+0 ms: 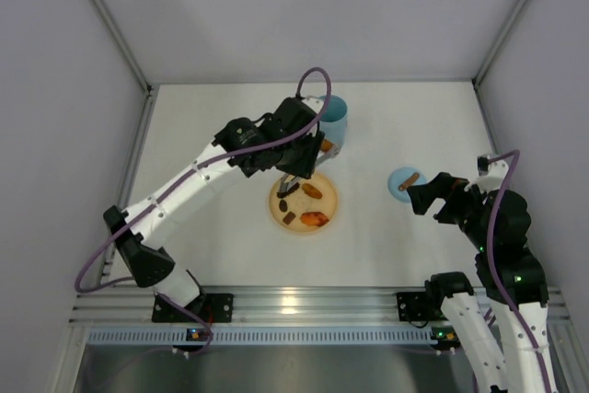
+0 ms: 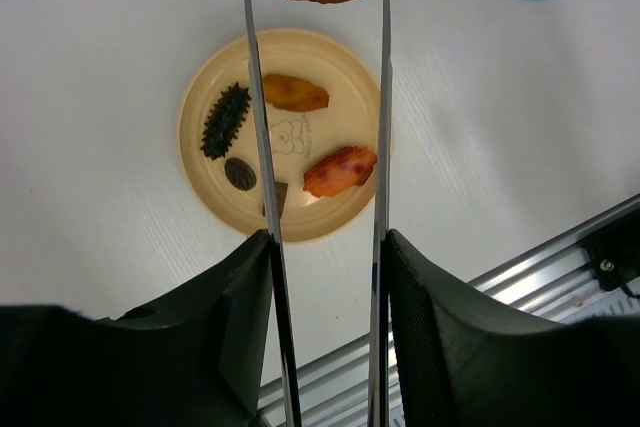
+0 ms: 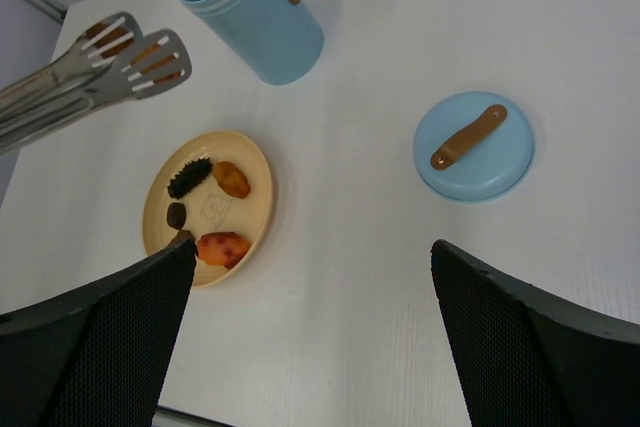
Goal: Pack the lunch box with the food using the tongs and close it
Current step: Place the fake food in the packing box.
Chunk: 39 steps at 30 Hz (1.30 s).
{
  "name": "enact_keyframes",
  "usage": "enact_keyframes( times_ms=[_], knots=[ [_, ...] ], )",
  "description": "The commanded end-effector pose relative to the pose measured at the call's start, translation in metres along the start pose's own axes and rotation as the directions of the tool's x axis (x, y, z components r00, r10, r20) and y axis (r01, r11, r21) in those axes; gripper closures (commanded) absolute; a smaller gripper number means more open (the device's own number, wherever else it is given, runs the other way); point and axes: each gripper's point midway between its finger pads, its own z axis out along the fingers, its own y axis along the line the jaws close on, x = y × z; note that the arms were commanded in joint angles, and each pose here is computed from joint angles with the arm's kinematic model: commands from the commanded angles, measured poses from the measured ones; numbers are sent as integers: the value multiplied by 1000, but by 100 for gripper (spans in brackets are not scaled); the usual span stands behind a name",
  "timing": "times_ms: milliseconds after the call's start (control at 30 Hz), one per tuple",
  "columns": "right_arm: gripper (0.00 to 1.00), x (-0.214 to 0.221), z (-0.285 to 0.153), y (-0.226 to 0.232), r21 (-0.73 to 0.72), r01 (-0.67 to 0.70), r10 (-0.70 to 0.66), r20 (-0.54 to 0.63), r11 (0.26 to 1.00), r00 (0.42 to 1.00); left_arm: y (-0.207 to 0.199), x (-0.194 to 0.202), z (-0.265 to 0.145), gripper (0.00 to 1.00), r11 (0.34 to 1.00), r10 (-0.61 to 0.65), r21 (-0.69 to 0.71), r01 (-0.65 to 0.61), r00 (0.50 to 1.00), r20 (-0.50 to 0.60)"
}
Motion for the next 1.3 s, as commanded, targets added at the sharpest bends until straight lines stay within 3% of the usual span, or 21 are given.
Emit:
enact_keyframes(
  times_ms=[0,400,1267],
  knots=[
    [1,-9,-9,1,11,-2,2,22,1000,1000,1,-30,-5,54,1000,16,-24,-15,999,46],
    [1,-11,-12,1,19,7,-7,24,1000,1000,9,-106,13,54,997,-61,-40,68,983,172],
    [1,-12,-11,-1,30,27,-28,18,999,999,42,-129,69,52,995,-62,-66,74,985,158]
  ],
)
